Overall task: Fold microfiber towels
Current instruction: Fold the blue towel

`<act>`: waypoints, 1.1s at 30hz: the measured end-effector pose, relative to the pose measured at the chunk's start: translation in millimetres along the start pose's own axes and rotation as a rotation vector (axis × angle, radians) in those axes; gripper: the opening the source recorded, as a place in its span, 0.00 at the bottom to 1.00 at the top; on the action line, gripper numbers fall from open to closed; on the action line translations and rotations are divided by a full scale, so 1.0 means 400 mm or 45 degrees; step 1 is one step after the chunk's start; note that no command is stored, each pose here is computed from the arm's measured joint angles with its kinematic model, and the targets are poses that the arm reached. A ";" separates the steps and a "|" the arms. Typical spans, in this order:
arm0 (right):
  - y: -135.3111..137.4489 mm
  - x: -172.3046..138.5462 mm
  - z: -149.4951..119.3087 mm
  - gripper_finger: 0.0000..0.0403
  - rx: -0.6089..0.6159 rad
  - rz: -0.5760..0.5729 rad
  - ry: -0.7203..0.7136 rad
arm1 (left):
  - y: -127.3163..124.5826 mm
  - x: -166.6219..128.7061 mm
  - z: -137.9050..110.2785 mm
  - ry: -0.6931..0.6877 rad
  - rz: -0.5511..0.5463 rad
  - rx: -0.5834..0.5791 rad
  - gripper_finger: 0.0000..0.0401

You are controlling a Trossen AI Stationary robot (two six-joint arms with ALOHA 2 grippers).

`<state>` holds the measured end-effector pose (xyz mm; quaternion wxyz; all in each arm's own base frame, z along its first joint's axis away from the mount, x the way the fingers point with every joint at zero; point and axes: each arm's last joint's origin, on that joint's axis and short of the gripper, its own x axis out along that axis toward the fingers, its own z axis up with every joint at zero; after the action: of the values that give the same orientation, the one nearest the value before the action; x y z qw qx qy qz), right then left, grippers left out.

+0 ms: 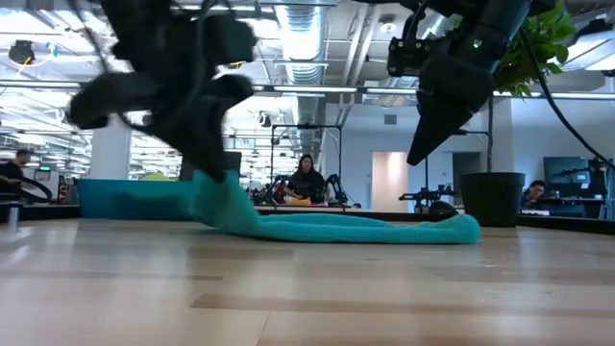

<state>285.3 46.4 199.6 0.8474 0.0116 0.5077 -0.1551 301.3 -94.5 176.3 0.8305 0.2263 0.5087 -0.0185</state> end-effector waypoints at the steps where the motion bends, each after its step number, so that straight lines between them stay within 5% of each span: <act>1: 0.001 0.003 0.000 0.59 0.004 0.002 0.004 | 0.008 0.000 0.007 -0.009 0.000 0.021 0.00; 11: 0.001 0.012 -0.006 0.59 0.037 0.021 0.055 | 0.075 0.090 0.068 -0.002 -0.018 0.260 0.00; 20: 0.000 -0.014 -0.019 0.59 0.034 0.012 0.085 | 0.122 0.168 0.187 -0.059 0.033 0.421 0.00; 33: -0.012 -0.039 -0.052 0.59 0.122 -0.037 0.170 | 0.168 0.124 0.265 -0.099 0.122 0.529 0.00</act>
<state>259.4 49.4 203.6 0.8076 0.0551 0.5553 -0.1905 431.6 -66.3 198.3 0.7848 0.4158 0.4503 -0.0922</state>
